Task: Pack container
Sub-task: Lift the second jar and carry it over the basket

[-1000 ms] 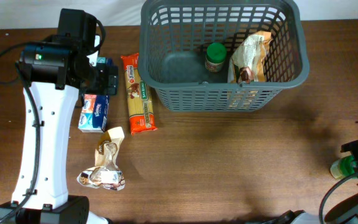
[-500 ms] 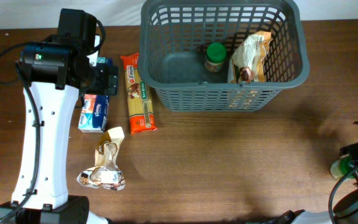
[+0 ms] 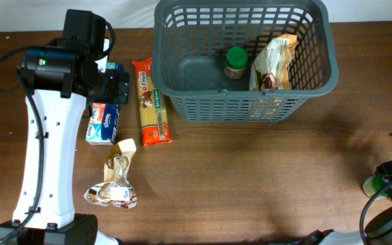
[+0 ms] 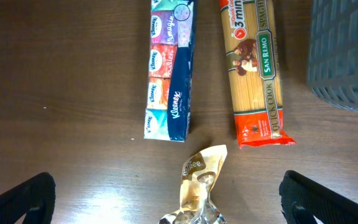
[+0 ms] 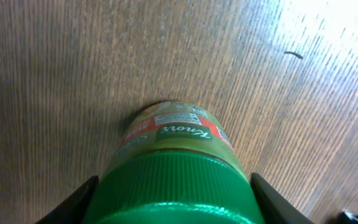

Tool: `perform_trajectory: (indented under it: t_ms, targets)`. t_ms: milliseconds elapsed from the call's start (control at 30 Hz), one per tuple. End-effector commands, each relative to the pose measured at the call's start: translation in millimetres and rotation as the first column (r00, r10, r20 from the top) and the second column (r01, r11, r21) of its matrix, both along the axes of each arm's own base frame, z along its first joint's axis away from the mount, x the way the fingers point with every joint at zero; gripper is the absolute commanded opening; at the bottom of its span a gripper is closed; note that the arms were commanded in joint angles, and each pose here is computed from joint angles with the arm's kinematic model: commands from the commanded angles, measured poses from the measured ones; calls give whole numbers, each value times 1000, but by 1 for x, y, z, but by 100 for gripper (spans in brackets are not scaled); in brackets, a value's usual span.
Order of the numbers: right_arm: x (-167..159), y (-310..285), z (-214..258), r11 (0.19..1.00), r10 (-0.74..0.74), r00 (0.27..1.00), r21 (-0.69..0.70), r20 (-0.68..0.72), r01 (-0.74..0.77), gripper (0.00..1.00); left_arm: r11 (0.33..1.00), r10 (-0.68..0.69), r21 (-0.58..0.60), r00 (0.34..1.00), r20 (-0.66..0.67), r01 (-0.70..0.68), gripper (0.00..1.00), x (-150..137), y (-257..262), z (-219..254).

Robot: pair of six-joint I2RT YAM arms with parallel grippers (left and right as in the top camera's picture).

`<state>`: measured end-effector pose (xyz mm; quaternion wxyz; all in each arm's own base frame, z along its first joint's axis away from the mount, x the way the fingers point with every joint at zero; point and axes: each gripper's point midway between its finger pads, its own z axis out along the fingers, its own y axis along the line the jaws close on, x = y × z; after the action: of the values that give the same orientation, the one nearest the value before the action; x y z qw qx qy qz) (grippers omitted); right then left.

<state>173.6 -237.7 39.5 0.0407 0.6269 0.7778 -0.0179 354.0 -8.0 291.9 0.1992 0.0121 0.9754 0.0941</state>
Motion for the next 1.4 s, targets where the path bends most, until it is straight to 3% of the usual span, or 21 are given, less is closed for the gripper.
perform_trajectory:
  t_ms: [0,67,200,300,500,633,700,800,1000,1067,1200,1367]
  targets:
    - [-6,0,-3,1000,-23,999,1,-23,23,34,1000,-2,-5,1000,-8,2,99,0,0,-2]
    - [-1,3,-2,1000,-20,1000,21,4,20,22,1000,-3,-4,1000,-8,3,99,0,0,-2]
    - [19,11,9,997,-11,993,75,114,2,16,1000,-2,-5,1000,-8,2,99,0,0,-2]
    - [33,14,30,996,-6,982,94,189,-12,6,1000,-3,-4,1000,-8,3,99,0,0,-2]
    - [58,17,99,997,63,950,27,305,-75,4,1000,-2,-5,1000,-8,2,99,0,0,-2]
    - [89,37,184,969,244,883,-138,402,-205,4,1000,-2,-5,1000,-8,2,99,0,0,-2]
    - [108,57,223,925,376,811,-227,448,-304,4,1000,-2,-5,1000,-8,2,99,0,0,-2]
    - [138,105,290,801,597,633,-398,492,-446,4,1000,-2,-5,1000,-8,2,99,0,0,-2]
    - [184,227,391,452,879,141,-702,455,-551,4,1000,-2,-5,1000,-8,2,99,0,0,-2]
    - [196,256,404,398,891,36,-742,452,-539,4,1000,-2,-5,1000,-8,2,99,0,0,-2]
    - [223,303,403,331,888,-94,-766,451,-552,4,1000,-2,-5,1000,-8,2,99,0,0,-2]
    - [275,355,346,270,876,-135,-701,464,-660,4,1000,-2,-5,1000,-8,2,99,0,0,-2]
